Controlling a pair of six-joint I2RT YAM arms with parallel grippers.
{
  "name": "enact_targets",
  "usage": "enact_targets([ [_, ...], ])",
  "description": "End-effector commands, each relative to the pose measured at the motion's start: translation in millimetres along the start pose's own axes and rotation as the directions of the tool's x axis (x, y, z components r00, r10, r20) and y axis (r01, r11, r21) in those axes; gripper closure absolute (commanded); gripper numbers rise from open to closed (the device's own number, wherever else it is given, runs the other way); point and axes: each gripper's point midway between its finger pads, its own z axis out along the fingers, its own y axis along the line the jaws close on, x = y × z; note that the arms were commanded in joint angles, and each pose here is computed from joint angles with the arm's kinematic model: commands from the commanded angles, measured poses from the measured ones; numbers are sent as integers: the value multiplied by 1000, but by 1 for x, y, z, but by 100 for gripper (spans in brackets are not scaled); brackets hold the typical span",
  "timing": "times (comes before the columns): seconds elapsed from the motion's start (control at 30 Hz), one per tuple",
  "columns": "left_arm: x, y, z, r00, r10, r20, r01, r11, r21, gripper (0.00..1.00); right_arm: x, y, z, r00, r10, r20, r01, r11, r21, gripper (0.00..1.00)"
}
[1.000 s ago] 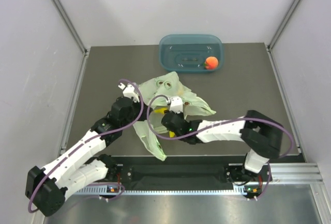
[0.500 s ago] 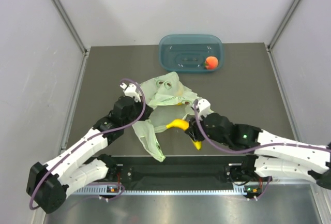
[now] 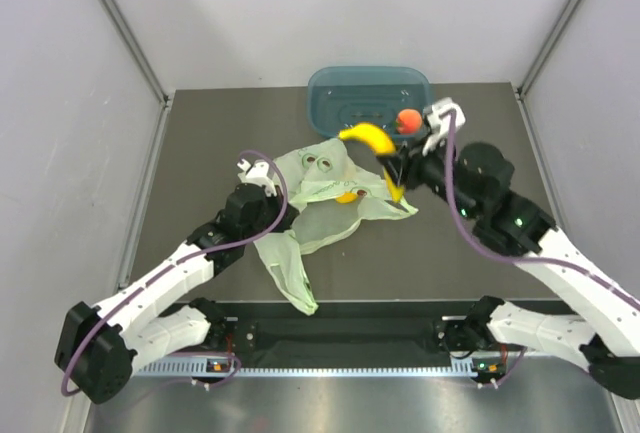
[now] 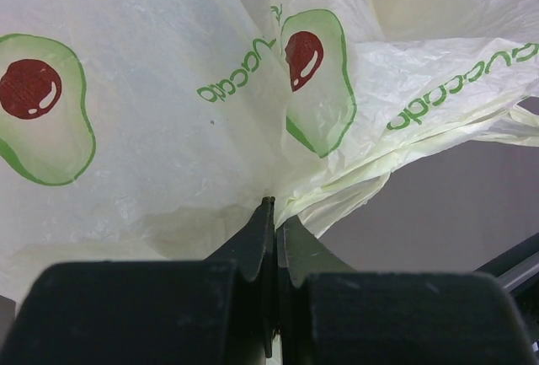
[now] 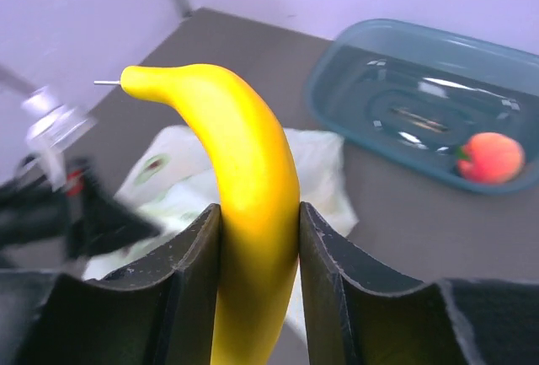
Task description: Untie the knot of the plastic bag and take out the fruit
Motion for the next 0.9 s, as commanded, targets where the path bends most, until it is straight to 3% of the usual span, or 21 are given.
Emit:
enact_targets([
  [0.0,-20,-12,-6,998,0,67,-3,999,47,100,-33,-37,46,996,8,88,-16,996,83,100],
  [0.03,-20,-14,-6,998,-5,69,1,999,52,100,-50,-50,55,994,20,105,-34,991,131,100],
  [0.1,-19,-15,-7,998,-6,68,2,998,63,100,-29,-95,97,999,25,22,-31,957,290,100],
  [0.17,-21,-17,-7,998,-9,69,4,997,71,100,-40,-134,116,999,27,36,-40,901,432,100],
  [0.23,-22,-20,-9,998,-8,70,2,996,86,100,-26,-165,151,999,39,11,-39,857,513,100],
  [0.27,-23,-21,-11,997,-12,75,5,996,90,100,2,-180,176,998,46,-45,-14,840,542,100],
  [0.33,-22,-27,-13,998,-17,66,9,992,123,100,-1,-204,191,998,47,-39,-13,789,614,100],
  [0.37,-23,-29,-13,998,-18,66,10,991,131,100,33,-217,212,992,66,-108,18,772,635,100],
  [0.4,-22,-31,-13,998,-18,61,9,990,144,100,21,-223,222,994,80,-73,-14,763,647,100],
  [0.47,-22,-32,-14,998,-22,59,13,989,145,100,61,-243,243,983,114,-145,14,738,675,100],
  [0.53,-21,-32,-15,998,-23,54,15,989,150,100,61,-256,256,984,131,-124,-7,716,698,100],
  [0.57,-22,-33,-16,998,-23,57,14,988,153,100,92,-265,265,971,155,-181,19,706,708,100],
  [0.6,-21,-33,-17,998,-23,58,14,988,152,100,83,-268,272,974,162,-156,-4,704,710,100],
  [0.67,-22,-32,-19,998,-22,64,12,989,151,100,110,-282,280,962,186,-202,18,690,724,98],
  [0.7,-22,-30,-20,997,-18,69,8,989,145,100,105,-282,284,964,184,-192,10,696,718,96],
  [0.8,-22,-27,-22,997,-12,81,1,991,134,100,114,-288,289,959,187,-215,20,708,706,77],
  [0.87,-23,-27,-23,996,-14,85,3,991,133,100,112,-291,288,957,193,-217,12,719,694,57],
])
